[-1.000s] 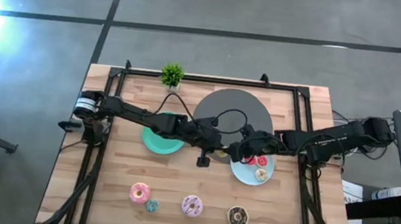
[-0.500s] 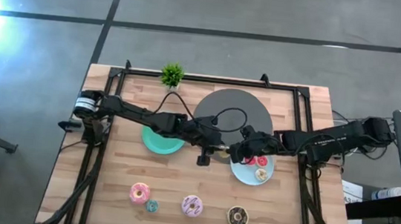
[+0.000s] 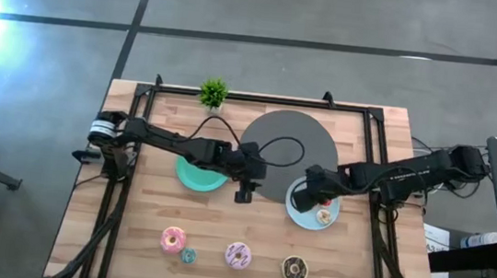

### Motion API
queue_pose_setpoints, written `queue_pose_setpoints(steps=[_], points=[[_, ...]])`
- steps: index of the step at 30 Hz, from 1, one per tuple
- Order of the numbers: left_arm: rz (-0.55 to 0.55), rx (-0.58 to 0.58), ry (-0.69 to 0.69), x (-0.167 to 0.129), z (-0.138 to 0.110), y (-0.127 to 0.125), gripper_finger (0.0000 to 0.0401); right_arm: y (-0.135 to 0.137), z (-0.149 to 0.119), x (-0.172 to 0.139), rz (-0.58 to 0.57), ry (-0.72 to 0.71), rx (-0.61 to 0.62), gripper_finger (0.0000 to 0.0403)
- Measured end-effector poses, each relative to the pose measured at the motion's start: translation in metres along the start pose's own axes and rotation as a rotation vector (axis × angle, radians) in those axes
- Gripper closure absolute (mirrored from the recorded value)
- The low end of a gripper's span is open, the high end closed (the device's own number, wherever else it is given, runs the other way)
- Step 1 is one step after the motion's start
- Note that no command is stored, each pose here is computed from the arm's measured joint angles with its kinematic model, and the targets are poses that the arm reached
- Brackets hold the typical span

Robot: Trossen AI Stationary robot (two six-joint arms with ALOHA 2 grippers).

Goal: Pick & Place donuts
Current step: Put the small yellow donut on the blue plate

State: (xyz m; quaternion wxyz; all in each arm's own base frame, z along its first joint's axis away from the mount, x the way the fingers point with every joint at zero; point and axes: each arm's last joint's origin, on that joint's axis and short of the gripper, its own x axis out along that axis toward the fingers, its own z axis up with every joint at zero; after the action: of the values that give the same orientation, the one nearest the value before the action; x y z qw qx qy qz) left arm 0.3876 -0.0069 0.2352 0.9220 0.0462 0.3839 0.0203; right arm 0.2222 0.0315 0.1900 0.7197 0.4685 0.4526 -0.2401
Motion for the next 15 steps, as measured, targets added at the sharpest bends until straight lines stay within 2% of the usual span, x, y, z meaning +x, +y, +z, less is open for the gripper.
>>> queue_pose_setpoints(steps=[3, 8, 12, 15], points=[[-0.001, -0.027, 0.012, -0.002, -0.001, 0.0, 0.0229, 0.0, 0.001, 0.0, -0.002, 0.0, -0.014, 0.039], [0.001, -0.038, 0.002, -0.007, 0.001, 0.001, 0.0229, -0.001, -0.006, 0.0, 0.017, 0.12, -0.059, 0.039], [0.001, -0.038, 0.001, -0.007, 0.0, 0.001, 0.0229, -0.01, -0.011, 0.002, -0.054, 0.163, -0.06, 0.039], [0.0, -0.045, 0.013, -0.006, -0.004, 0.0, 0.0229, -0.015, -0.015, 0.005, -0.056, 0.215, -0.045, 0.039]])
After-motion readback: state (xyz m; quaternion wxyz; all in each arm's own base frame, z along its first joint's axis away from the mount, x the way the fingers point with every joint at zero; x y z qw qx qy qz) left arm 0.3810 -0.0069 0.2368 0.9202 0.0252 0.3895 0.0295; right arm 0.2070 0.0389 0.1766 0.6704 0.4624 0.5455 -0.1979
